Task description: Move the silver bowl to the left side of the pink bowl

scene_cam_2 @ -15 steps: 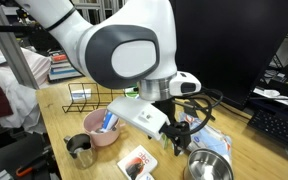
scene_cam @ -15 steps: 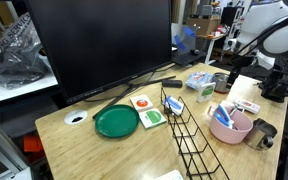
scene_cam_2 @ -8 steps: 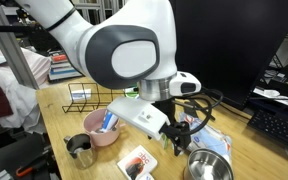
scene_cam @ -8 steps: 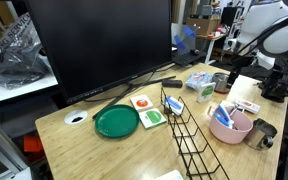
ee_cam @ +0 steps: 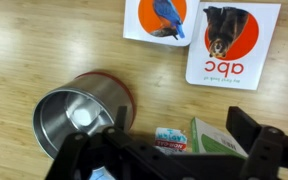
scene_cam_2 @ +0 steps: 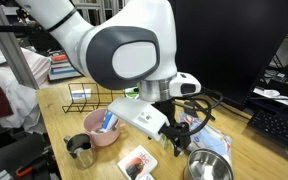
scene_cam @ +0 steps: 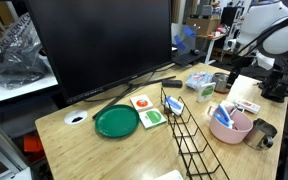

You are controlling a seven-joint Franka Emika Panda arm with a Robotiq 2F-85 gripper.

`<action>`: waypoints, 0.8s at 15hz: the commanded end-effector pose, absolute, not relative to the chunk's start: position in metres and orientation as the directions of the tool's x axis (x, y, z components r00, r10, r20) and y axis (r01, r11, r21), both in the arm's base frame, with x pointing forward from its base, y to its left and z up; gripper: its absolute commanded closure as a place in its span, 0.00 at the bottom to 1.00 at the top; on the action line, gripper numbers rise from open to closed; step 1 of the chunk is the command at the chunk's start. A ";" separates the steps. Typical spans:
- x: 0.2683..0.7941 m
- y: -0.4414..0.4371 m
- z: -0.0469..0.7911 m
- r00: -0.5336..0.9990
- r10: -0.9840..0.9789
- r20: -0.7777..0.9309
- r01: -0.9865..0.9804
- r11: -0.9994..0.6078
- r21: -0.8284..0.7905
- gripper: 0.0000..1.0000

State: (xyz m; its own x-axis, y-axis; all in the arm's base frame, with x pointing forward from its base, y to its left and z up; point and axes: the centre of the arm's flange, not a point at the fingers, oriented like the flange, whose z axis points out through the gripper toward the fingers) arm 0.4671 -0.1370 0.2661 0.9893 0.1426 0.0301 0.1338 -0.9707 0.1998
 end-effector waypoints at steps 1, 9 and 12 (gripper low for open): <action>0.484 -0.140 0.254 0.994 0.104 0.032 0.095 -0.972 0.216 0.00; 0.528 -0.159 0.235 0.996 0.001 0.084 -0.020 -0.968 0.252 0.00; 0.537 -0.166 0.232 0.996 -0.010 0.090 -0.035 -0.960 0.279 0.00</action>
State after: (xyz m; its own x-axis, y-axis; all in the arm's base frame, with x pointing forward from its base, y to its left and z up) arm 0.5262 -0.1616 0.2371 0.9972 0.0011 0.0748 -0.0174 -0.9688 0.2471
